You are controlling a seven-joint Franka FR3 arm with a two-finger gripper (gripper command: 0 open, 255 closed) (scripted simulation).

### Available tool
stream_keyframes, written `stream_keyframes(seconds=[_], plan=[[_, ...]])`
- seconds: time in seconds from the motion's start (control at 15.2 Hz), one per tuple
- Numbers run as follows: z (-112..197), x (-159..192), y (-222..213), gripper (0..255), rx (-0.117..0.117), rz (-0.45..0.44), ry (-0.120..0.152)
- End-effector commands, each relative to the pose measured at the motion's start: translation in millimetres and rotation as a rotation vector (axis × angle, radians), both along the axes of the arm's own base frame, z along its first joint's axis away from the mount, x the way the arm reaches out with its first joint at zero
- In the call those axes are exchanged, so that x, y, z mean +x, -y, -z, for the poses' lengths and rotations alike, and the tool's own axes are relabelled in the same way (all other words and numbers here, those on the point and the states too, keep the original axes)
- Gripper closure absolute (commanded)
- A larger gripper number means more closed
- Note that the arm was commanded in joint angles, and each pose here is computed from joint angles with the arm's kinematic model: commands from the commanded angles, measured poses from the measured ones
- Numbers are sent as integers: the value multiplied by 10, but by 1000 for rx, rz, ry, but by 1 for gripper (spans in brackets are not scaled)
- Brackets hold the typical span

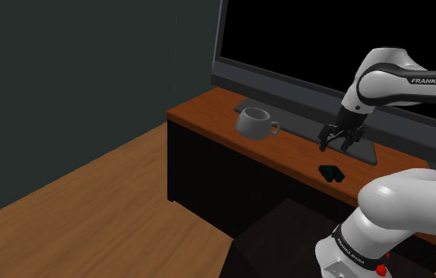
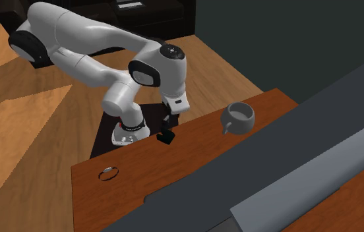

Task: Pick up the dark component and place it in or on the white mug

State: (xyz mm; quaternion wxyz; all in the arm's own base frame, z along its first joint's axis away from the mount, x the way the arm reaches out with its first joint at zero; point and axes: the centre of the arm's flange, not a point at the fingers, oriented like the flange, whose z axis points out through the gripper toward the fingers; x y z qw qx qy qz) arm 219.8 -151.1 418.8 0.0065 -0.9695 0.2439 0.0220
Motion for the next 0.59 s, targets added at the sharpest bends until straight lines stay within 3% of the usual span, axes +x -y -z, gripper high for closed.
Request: stream_keyframes(seconds=[0.0,0.07,0.53], plan=[[190,-161,69,0,6,45,-19],[285,-234,108,0,10,68,-29],[602,-257,97,0,10,68,-29]])
